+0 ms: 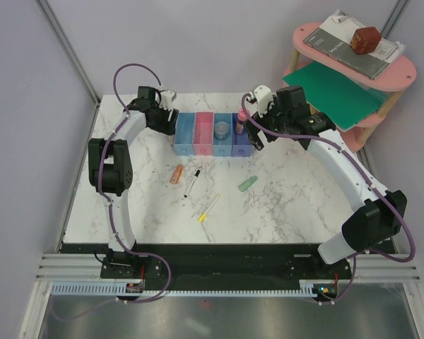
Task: Sort the stationery into containers
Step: Pick up the stationery from the center of the board.
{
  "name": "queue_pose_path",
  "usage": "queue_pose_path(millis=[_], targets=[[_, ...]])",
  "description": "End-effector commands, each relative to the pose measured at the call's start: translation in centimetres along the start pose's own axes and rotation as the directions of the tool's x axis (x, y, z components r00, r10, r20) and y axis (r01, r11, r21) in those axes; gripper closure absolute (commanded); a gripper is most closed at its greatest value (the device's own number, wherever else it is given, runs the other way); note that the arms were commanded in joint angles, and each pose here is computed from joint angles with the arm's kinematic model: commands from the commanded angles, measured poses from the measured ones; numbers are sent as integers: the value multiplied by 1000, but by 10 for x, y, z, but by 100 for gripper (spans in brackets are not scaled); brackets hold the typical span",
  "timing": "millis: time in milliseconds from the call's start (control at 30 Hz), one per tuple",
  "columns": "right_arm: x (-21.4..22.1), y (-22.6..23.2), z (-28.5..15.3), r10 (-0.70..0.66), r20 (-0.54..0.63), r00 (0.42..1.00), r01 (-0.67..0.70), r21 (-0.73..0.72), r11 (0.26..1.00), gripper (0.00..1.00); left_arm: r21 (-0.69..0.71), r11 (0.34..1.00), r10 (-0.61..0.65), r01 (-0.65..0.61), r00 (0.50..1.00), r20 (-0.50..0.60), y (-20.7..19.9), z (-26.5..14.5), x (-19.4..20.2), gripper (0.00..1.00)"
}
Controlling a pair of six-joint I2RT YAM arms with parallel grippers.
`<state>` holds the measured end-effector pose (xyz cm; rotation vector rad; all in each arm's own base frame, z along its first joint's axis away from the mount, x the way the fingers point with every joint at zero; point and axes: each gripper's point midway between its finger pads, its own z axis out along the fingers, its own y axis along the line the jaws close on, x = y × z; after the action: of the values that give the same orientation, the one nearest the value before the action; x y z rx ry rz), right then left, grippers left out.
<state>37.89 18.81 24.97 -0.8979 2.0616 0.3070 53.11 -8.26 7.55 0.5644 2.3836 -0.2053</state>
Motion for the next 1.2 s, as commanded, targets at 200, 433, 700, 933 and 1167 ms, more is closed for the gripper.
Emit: queue_pose_path(millis=[200,433,700,933,1167], targets=[[-29,-9,-10,10,90,996,-12,18,1000,2,95,995,-19,18,1000,10,-28,5,-3,26],[-31,-13,-14,18,98,995,-21,26,999,2,111,994,7,-4,1000,-24,-45,13,8,26],[-31,-12,-18,21,104,994,-24,23,999,2,80,997,6,-1,998,-65,-45,24,21,34],[-31,-13,-20,39,112,993,-41,12,999,2,42,999,-2,6,997,-80,-38,34,27,40],[-29,-11,-19,45,109,993,-46,4,999,2,31,999,12,-9,995,-99,-36,37,36,71]])
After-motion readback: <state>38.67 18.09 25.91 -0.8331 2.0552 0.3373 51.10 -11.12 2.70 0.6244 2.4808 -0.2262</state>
